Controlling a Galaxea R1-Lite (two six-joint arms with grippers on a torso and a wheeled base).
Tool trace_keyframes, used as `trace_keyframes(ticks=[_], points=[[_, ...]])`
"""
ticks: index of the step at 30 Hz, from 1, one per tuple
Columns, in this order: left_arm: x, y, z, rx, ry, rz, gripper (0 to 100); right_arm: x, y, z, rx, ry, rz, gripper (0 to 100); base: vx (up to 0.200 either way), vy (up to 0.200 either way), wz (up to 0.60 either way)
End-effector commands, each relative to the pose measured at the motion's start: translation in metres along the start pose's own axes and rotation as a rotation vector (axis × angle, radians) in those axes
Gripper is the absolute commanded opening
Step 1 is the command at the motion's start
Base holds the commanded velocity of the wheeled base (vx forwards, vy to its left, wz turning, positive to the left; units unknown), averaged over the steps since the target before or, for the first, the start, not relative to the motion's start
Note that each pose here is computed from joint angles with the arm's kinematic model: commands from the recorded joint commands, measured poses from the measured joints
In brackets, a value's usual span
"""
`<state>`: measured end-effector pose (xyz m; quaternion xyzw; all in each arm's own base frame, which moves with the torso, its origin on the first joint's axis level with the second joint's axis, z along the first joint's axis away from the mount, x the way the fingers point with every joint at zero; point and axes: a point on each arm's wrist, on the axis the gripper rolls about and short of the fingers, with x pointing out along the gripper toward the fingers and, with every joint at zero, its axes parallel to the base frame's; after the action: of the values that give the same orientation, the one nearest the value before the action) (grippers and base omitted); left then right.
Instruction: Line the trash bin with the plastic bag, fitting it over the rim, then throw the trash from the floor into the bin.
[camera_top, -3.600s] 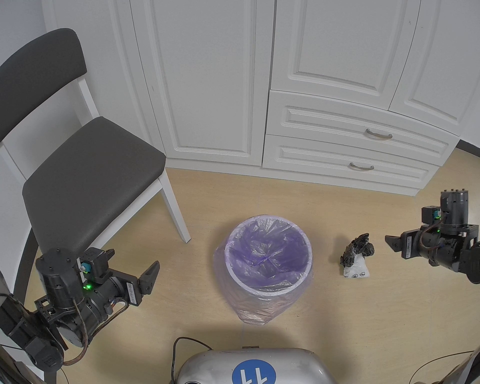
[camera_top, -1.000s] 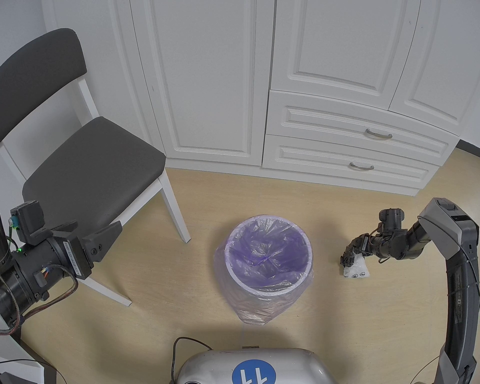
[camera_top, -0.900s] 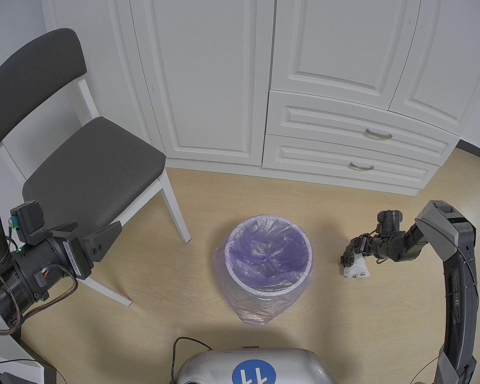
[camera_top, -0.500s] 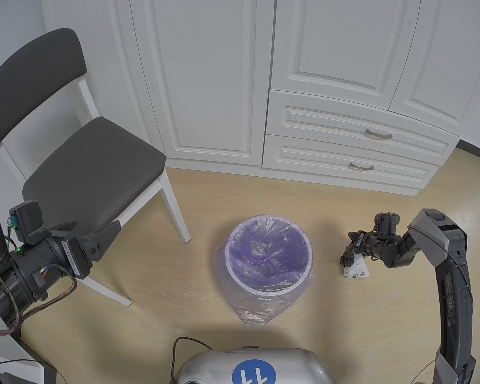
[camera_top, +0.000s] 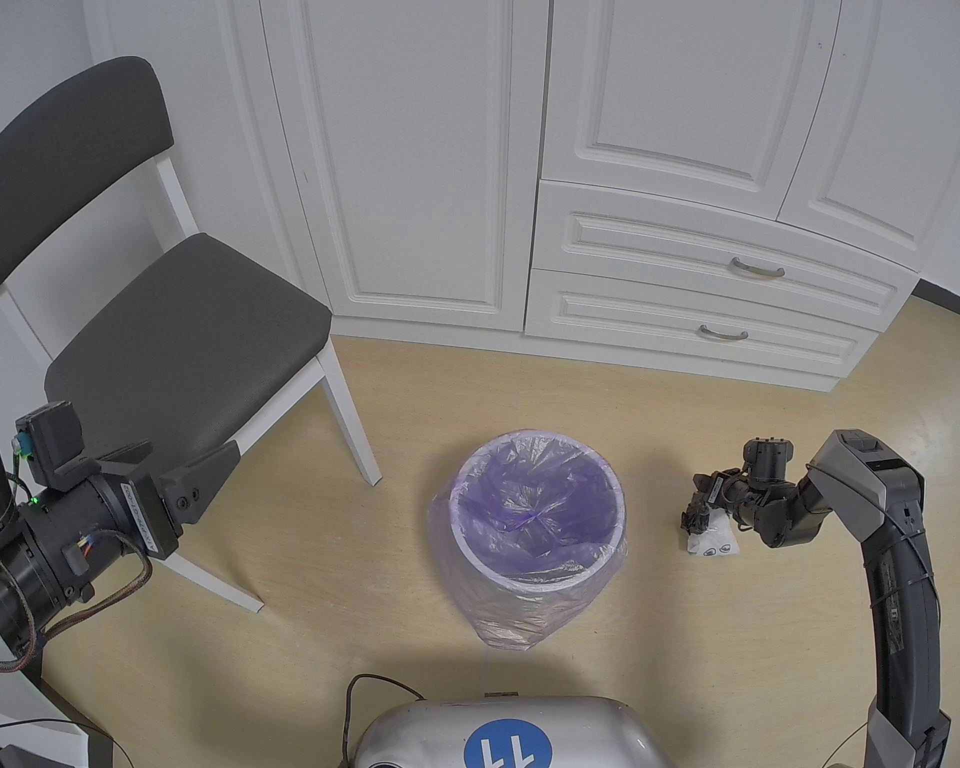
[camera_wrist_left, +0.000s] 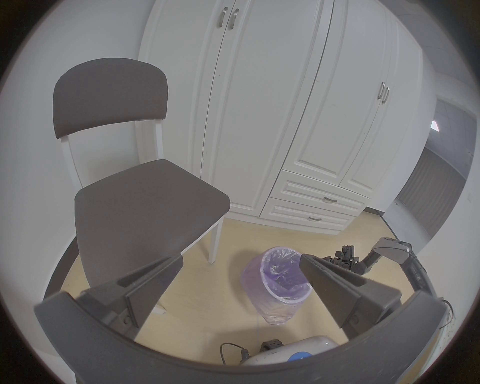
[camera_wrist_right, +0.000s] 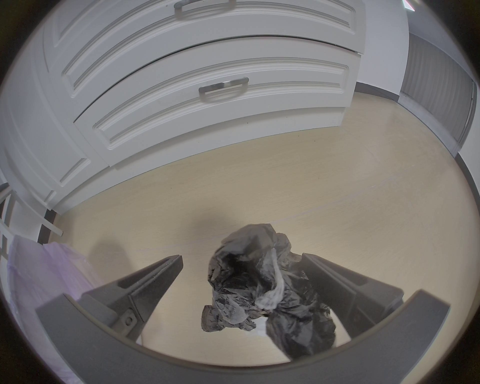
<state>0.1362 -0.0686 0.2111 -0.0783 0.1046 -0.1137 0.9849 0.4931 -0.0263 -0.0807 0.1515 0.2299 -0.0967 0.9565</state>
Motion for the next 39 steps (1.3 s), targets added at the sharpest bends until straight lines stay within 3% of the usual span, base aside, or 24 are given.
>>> trace_keyframes(ticks=[1, 8, 18, 19, 28, 39], points=[[0.0004, -0.0001, 0.0, 0.0, 0.001, 0.001, 100, 0.0006, -0.0013, -0.0022, -0.01, 0.006, -0.016, 100, 0.0, 0.0, 0.0], [0.0007, 0.0, -0.0007, 0.001, 0.004, 0.001, 100, 0.0044, -0.0033, -0.0048, -0.054, 0.011, -0.078, 100, 0.0, 0.0, 0.0], [0.0007, 0.0001, -0.0011, 0.001, 0.005, 0.002, 100, 0.0048, -0.0036, -0.0056, -0.058, 0.03, -0.089, 100, 0.0, 0.0, 0.0], [0.0007, 0.0001, -0.0011, 0.0, 0.005, 0.002, 100, 0.0048, -0.0037, -0.0059, -0.059, 0.033, -0.09, 0, 0.0, 0.0, 0.0], [0.0011, 0.0, -0.0014, 0.0, 0.008, 0.001, 100, 0.0009, -0.0048, -0.0107, -0.072, 0.089, -0.105, 0, 0.0, 0.0, 0.0], [0.001, 0.0002, -0.003, 0.002, 0.014, 0.001, 100, 0.0074, -0.0022, -0.0106, -0.202, 0.089, -0.178, 0, 0.0, 0.0, 0.0]])
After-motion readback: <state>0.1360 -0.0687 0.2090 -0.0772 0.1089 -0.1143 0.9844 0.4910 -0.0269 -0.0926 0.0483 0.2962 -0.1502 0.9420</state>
